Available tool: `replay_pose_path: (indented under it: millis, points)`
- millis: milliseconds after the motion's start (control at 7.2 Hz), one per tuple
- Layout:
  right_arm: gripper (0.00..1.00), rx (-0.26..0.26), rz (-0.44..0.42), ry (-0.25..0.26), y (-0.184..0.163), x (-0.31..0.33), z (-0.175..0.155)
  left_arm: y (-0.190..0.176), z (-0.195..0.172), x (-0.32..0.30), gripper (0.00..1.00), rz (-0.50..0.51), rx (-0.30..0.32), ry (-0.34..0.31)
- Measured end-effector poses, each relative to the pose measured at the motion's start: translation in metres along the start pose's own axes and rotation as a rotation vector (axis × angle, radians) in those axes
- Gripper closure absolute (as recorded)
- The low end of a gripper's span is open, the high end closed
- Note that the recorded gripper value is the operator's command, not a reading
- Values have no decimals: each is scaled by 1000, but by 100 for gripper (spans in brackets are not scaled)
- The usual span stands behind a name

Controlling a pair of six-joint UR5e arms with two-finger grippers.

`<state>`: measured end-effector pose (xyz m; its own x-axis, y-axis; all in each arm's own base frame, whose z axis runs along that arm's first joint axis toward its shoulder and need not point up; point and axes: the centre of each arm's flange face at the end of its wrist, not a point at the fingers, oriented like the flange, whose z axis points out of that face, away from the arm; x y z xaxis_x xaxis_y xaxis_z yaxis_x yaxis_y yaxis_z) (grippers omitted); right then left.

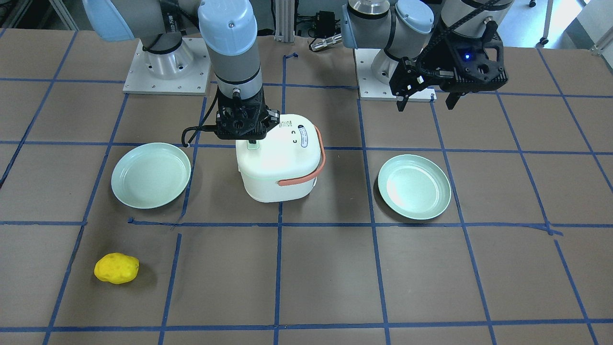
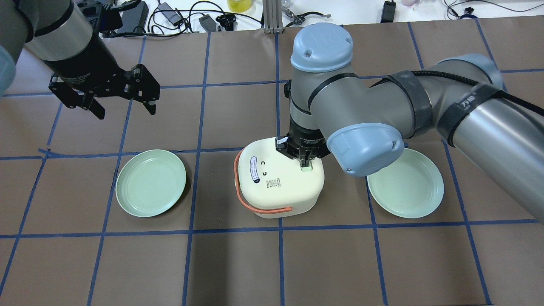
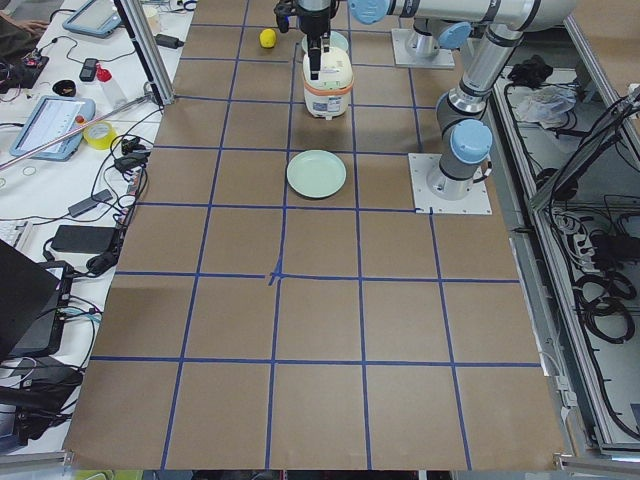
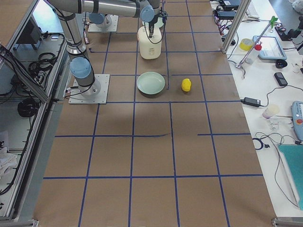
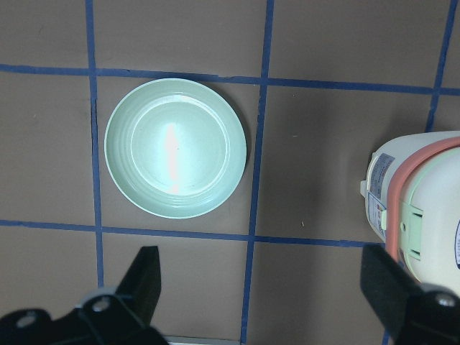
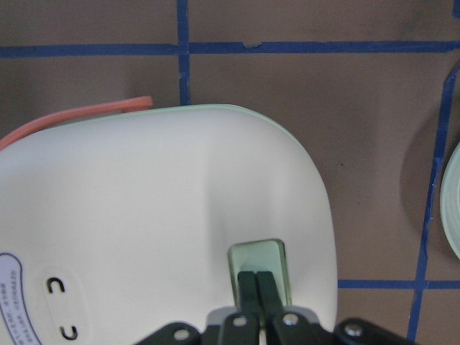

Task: Press rice cooker button

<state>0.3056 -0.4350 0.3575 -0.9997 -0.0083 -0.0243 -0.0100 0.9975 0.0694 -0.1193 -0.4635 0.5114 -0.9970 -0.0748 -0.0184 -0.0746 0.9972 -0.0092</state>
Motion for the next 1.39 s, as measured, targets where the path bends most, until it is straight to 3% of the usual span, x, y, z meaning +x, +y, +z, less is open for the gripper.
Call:
replay_pose_path:
  millis: [139, 278, 694, 1111, 1389]
  points:
    - [29, 2, -1, 2, 0, 0, -1, 0, 0, 0, 0, 0, 0, 0]
    - [0, 13, -2, 6, -1, 0, -5, 0, 0, 0, 0, 0, 0, 0]
    - [0, 92, 12, 27, -20, 9, -63, 0, 0, 0, 0, 0, 0, 0]
    - [0, 148, 63, 18, -66, 88, -148, 0, 0, 0, 0, -1, 0, 0]
    - [0, 188, 100, 9, -80, 127, -172, 0, 0, 0, 0, -1, 0, 0]
